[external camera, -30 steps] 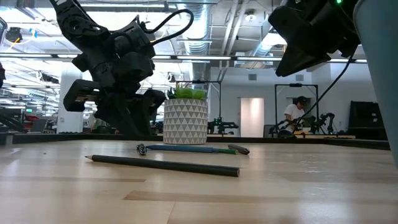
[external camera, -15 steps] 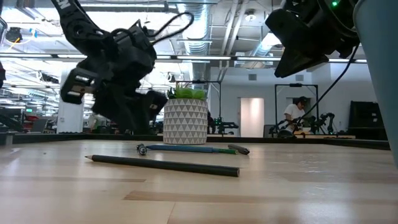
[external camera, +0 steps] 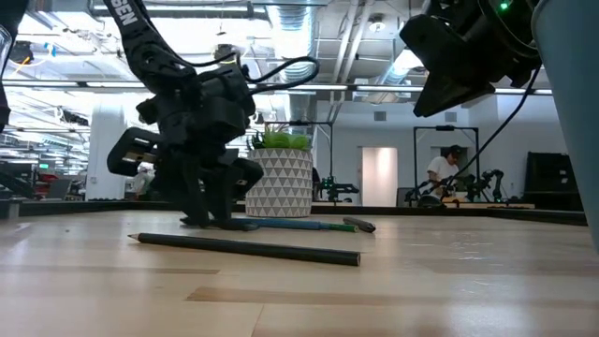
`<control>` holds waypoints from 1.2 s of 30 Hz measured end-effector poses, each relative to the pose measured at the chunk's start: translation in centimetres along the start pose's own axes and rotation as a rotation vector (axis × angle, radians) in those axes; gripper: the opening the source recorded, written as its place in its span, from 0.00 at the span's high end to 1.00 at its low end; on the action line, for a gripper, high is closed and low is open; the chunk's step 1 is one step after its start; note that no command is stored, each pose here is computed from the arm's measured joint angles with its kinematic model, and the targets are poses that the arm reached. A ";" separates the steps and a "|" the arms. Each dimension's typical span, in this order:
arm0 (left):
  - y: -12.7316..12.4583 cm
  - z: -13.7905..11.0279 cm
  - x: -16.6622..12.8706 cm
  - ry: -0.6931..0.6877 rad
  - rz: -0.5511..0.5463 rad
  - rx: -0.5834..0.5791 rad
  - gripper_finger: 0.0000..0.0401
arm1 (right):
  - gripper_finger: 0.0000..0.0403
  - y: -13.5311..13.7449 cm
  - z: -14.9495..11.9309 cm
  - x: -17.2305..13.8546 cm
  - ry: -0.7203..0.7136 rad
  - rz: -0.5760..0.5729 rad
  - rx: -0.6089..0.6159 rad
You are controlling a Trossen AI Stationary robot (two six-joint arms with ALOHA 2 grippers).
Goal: Sort pens & pencils
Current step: Put the left black pen into the transparent bin
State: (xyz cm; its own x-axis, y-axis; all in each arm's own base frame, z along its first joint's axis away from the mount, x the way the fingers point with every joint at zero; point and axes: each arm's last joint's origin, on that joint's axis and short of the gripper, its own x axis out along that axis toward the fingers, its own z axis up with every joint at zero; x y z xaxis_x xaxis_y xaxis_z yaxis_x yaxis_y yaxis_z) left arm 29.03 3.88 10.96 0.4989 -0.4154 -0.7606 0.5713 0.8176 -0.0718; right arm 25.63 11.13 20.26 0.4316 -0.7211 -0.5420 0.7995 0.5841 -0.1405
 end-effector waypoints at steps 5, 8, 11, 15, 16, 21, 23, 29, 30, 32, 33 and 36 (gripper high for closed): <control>-0.1 0.2 0.1 0.001 0.003 -0.032 0.67 | 0.78 0.0 0.0 0.0 0.000 0.001 0.000; -0.1 0.3 0.3 0.000 0.004 -0.056 0.67 | 0.78 0.0 0.0 0.0 0.001 0.001 0.001; -0.2 0.4 0.7 -0.005 0.003 -0.078 0.67 | 0.78 0.0 0.0 0.0 0.001 0.004 0.005; -0.1 0.4 1.3 -0.024 0.001 -0.067 0.67 | 0.78 0.1 0.0 0.0 0.001 0.006 0.009; 0.0 0.4 1.4 -0.034 0.001 -0.066 0.67 | 0.78 0.1 0.0 0.0 0.001 0.007 0.010; 0.1 0.5 1.7 -0.056 -0.008 -0.049 0.67 | 0.78 0.1 -0.2 -0.3 0.002 0.016 -0.001; 0.1 0.5 1.7 -0.059 -0.008 -0.044 0.67 | 0.78 0.2 -0.3 -0.5 0.001 0.021 -0.005; 0.3 0.3 2.0 -0.079 -0.024 -0.041 0.67 | 0.78 0.3 -0.5 -0.9 -0.001 0.034 -0.014; 0.4 0.2 2.1 -0.080 -0.029 -0.049 0.67 | 0.78 0.3 -0.6 -0.9 -0.002 0.036 -0.016; 0.5 -0.2 2.6 -0.085 -0.046 -0.057 0.67 | 0.78 0.3 -0.7 -1.1 -0.003 0.043 -0.019; 0.6 -0.3 2.8 -0.088 -0.055 -0.064 0.67 | 0.78 0.3 -0.8 -1.2 -0.003 0.047 -0.022; 1.0 -0.6 3.3 -0.109 -0.068 -0.079 0.67 | 0.78 0.4 -0.9 -1.4 -0.004 0.053 -0.027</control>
State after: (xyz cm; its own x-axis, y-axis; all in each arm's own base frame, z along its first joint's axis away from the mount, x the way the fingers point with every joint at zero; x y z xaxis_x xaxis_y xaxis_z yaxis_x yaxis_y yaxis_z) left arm 30.82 3.54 8.01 0.5311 -0.5083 -0.6780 0.5555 0.8130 -0.1744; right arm 24.95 12.68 20.24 0.4749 -0.6905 -0.5457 0.7639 0.6313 -0.1340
